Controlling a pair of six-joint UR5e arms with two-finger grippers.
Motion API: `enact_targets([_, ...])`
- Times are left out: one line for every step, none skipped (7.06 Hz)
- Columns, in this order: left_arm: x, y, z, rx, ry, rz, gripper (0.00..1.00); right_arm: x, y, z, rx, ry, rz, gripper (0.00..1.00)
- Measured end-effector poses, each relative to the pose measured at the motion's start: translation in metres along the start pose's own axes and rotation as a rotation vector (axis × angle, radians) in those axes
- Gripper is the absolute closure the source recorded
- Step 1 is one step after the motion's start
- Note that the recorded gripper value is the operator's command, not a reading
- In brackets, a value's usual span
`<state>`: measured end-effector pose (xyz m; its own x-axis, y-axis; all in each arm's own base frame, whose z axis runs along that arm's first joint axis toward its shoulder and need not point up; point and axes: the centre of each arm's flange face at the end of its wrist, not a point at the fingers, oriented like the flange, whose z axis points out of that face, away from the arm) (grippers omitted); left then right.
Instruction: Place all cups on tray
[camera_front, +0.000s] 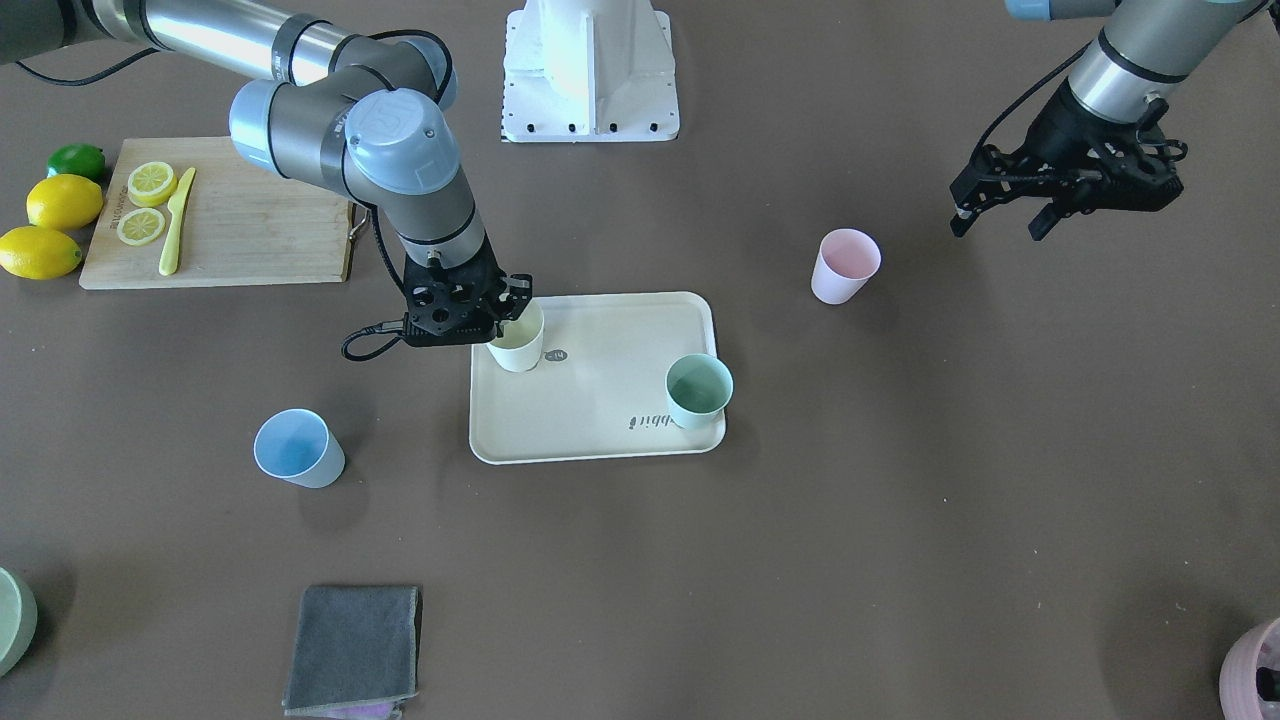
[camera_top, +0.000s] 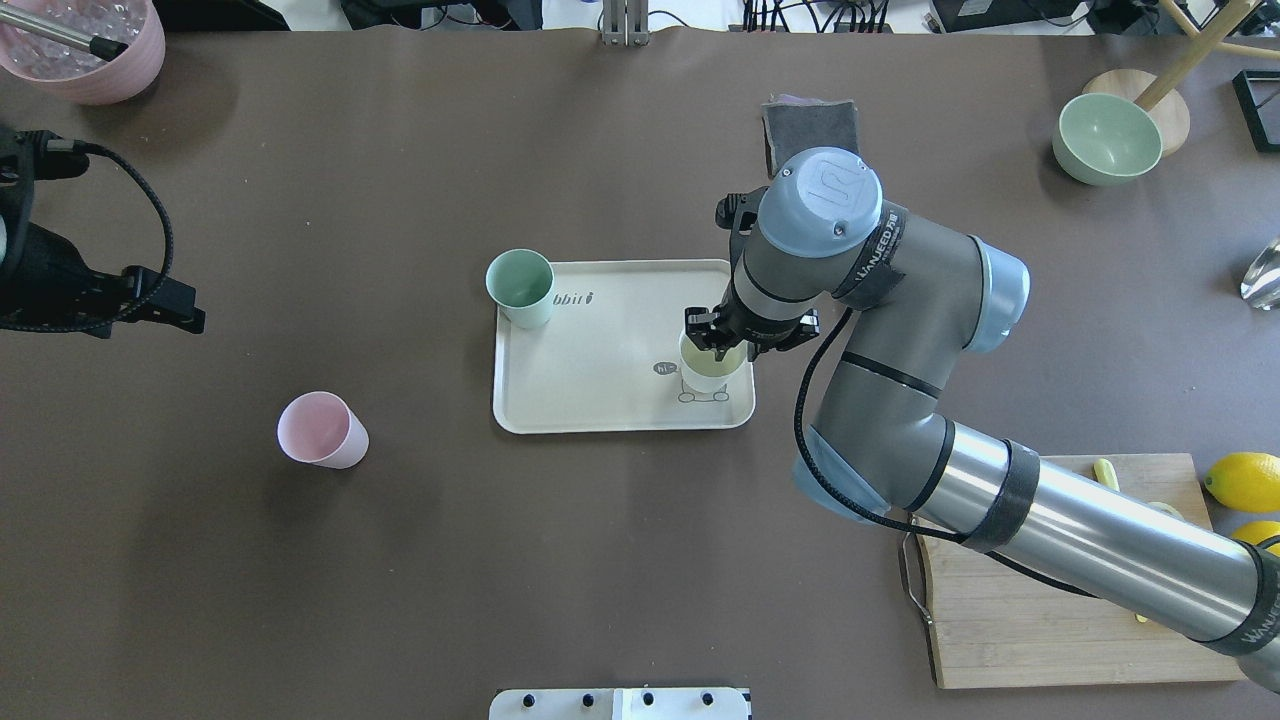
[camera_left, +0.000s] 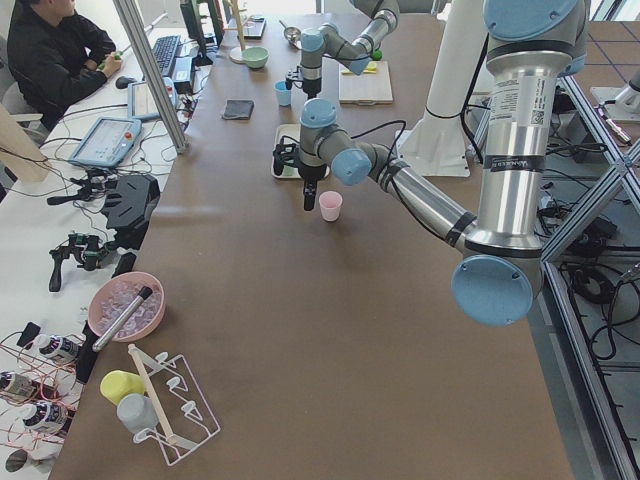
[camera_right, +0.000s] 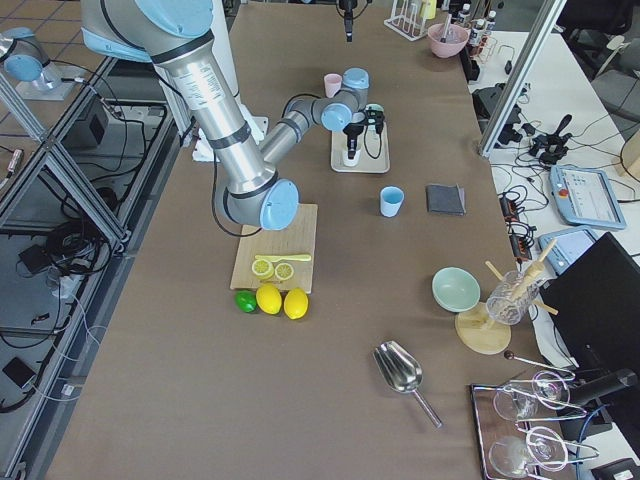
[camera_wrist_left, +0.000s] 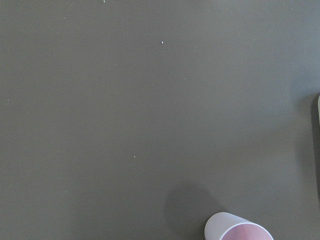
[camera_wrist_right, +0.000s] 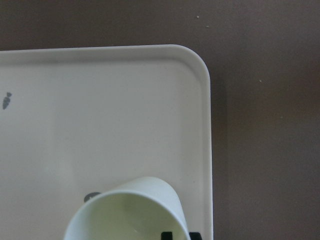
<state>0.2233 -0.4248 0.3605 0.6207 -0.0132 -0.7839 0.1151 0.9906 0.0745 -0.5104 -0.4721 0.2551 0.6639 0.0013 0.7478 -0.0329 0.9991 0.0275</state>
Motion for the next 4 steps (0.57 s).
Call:
enact_targets([0.017, 0.013, 0.015, 0.013, -0.006, -0.021, 0.02, 0.001, -0.005, -0.014, 0.012, -0.028, 0.014, 0.00])
enact_targets([0.035, 0.031, 0.035, 0.026, -0.016, -0.036, 0.02, 0.009, -0.015, -0.036, 0.016, -0.059, 0.033, 0.00])
enact_targets([0.048, 0.047, 0.055, 0.038, -0.038, -0.040, 0.02, 0.021, -0.028, -0.056, 0.010, -0.079, 0.056, 0.00])
enact_targets([0.053, 0.058, 0.072, 0.044, -0.062, -0.035, 0.03, 0.034, -0.040, -0.075, 0.004, -0.088, 0.080, 0.00])
